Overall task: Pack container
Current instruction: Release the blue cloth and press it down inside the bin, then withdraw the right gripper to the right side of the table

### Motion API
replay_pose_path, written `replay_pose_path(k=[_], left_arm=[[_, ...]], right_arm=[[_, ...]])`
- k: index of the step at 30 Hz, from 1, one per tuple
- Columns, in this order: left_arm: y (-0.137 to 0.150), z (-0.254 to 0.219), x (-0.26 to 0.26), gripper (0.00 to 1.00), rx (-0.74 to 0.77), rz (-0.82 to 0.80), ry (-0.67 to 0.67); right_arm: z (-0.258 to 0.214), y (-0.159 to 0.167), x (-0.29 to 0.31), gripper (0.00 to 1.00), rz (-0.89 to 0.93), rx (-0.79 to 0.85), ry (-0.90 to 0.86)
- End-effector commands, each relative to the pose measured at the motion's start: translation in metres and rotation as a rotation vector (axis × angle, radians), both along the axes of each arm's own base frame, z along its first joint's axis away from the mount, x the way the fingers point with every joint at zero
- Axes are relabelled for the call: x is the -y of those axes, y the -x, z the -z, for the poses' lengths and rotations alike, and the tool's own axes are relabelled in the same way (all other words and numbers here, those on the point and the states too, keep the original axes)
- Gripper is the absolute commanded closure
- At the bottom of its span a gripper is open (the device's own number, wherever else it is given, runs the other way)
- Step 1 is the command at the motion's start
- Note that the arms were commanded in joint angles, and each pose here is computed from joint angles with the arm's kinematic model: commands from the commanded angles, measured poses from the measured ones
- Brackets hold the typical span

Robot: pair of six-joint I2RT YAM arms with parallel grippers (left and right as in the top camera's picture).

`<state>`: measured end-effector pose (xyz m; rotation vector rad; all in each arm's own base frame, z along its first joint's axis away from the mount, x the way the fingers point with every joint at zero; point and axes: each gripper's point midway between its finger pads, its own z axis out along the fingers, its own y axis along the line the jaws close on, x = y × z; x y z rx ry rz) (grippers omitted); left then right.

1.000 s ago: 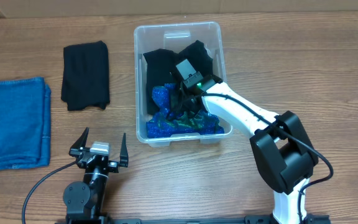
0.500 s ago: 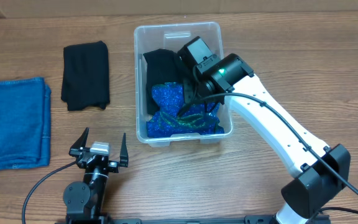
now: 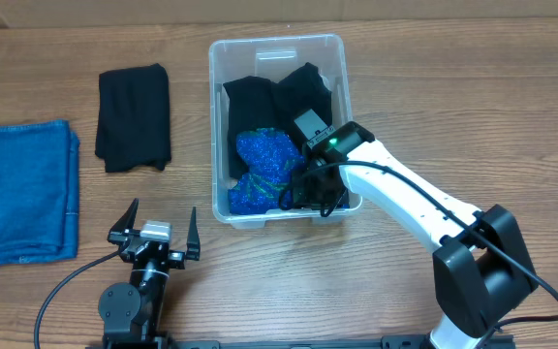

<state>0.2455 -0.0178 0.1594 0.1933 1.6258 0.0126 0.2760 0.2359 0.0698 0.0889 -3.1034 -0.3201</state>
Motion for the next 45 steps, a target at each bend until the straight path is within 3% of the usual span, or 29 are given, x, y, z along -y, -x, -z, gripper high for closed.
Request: replay_pose_path(k=[1,4,7,15,24,31,34,40,45], left_arm=[[0.0,0.001,-0.001,0.0,0.002,-0.005,-0.007],[0.0,0.001,-0.001,0.0,0.002,-0.005,-0.007],[0.0,0.001,-0.001,0.0,0.002,-0.005,-0.007],[0.0,0.001,-0.001,0.0,0.002,-0.005,-0.007],[0.0,0.001,-0.001,0.0,0.002,-0.005,-0.007],[0.0,0.001,-0.001,0.0,0.002,-0.005,-0.007],[0.0,0.001,-0.001,0.0,0.002,-0.005,-0.007],[0.0,0.001,-0.001,0.0,0.002,-0.005,-0.007],[0.0,0.001,-0.001,0.0,0.002,-0.005,-0.007]], right_arm=[[0.016,0.007,0.001,0.53,0.023,-0.025,-0.009],[0.032,0.011,0.004,0.54,0.048,-0.029,-0.009],[0.02,0.004,-0.001,0.53,0.047,-0.008,-0.025],[-0.101,-0.071,-0.039,0.5,0.035,0.292,-0.15],[-0.039,-0.103,-0.063,0.5,0.049,0.324,-0.179],[0.011,-0.11,-0.068,0.5,0.072,0.29,-0.114],[-0.016,-0.12,-0.066,0.49,0.087,0.346,-0.117],[-0.171,-0.137,-0.025,0.4,0.165,0.593,-0.159],[-0.245,-0.12,0.069,0.16,0.405,0.664,-0.122]])
